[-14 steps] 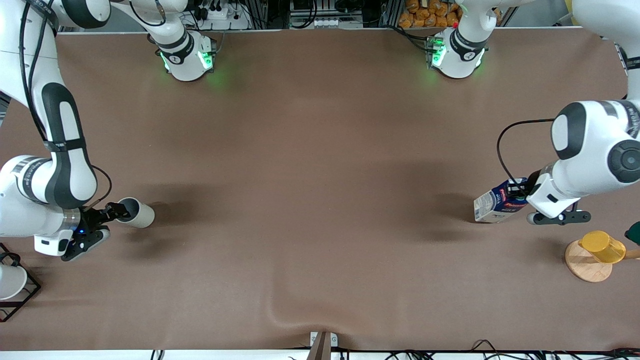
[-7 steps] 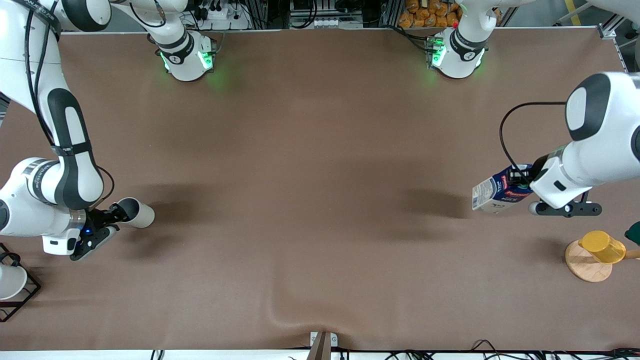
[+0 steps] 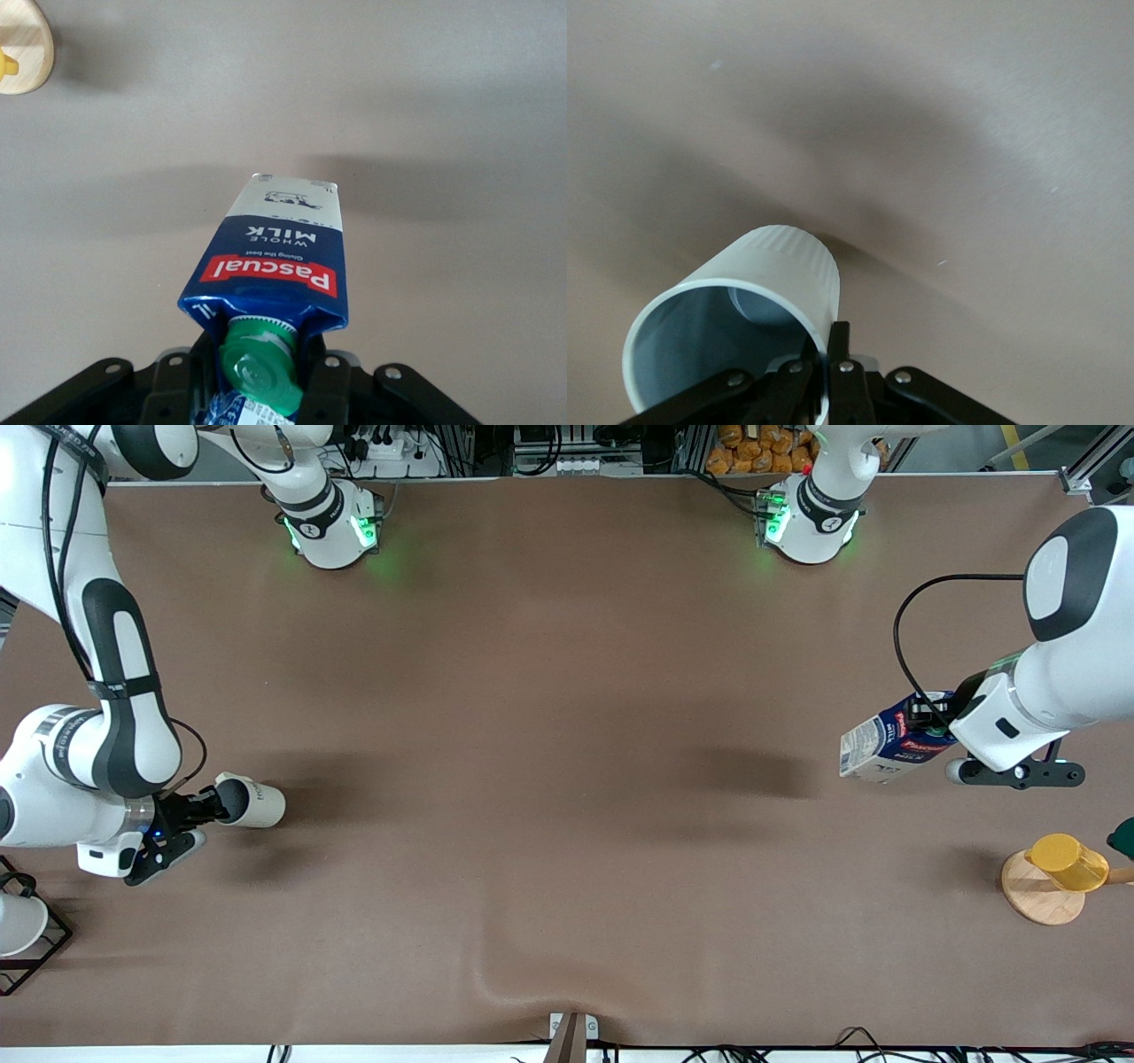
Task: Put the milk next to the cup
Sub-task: 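Carry the mug with the right gripper while the left gripper lifts the carton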
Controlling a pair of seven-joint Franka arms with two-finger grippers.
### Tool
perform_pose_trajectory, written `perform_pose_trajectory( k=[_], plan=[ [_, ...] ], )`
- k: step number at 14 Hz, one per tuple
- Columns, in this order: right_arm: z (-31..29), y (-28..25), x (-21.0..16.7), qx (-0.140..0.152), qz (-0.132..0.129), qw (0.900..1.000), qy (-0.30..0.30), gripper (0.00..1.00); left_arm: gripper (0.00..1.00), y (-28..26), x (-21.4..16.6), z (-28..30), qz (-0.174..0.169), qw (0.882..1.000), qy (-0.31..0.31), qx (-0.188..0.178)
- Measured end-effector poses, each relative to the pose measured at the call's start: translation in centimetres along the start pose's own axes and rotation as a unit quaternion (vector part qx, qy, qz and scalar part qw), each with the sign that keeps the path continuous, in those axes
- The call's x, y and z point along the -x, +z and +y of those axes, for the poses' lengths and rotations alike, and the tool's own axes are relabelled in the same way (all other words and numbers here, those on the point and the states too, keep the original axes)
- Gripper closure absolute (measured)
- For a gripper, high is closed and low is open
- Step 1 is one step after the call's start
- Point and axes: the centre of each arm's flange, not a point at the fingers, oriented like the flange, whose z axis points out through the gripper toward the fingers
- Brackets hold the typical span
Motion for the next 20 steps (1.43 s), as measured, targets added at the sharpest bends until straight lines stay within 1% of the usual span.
perform_pose_trajectory(
  k=[2,3,5,7,8,9,10,12,16,20],
  plan=[
    [-2.5,-2.4,-1.3,-0.011,-0.019,0.999,0.038,0.96,0.62,-0.1,0.1,0.3,-0.002,1.000,0.002,0.000],
    [-3.7,-3.4,-2.0,-0.011,-0.021,0.998,0.057,0.96,0.62,0.0,0.2,0.4,-0.007,1.000,0.004,-0.001],
    [-7.3,-5.1,-4.1,-0.013,-0.011,0.995,0.102,0.96,0.62,-0.2,0.3,0.6,-0.009,1.000,0.005,-0.001],
    [-11.8,-5.6,-6.4,-0.035,0.000,0.988,0.150,0.96,0.62,-0.8,0.4,0.8,-0.006,1.000,0.008,0.000],
    [-14.1,-5.4,-7.6,-0.048,0.002,0.983,0.176,0.96,0.62,-1.1,0.6,1.1,-0.007,1.000,0.010,0.000],
    [-16.3,-5.2,-8.6,-0.055,0.001,0.978,0.200,0.96,0.62,-1.2,0.7,1.4,-0.008,1.000,0.013,0.000],
    [-18.7,-5.0,-9.7,-0.056,-0.001,0.973,0.224,0.96,0.62,-1.4,0.7,1.8,-0.007,1.000,0.017,0.000],
    [-24.2,-5.2,-12.0,-0.047,0.004,0.962,0.269,0.96,0.62,-1.8,0.9,2.7,-0.003,1.000,0.024,0.000],
    [-34.8,-4.4,-15.5,-0.037,0.037,0.937,0.345,0.96,0.62,-2.6,1.3,3.2,0.004,1.000,0.029,0.001],
    [-43.3,-1.2,-18.1,-0.043,0.080,0.914,0.395,0.96,0.62,-3.0,1.7,3.1,0.003,1.000,0.029,0.000]
  ],
)
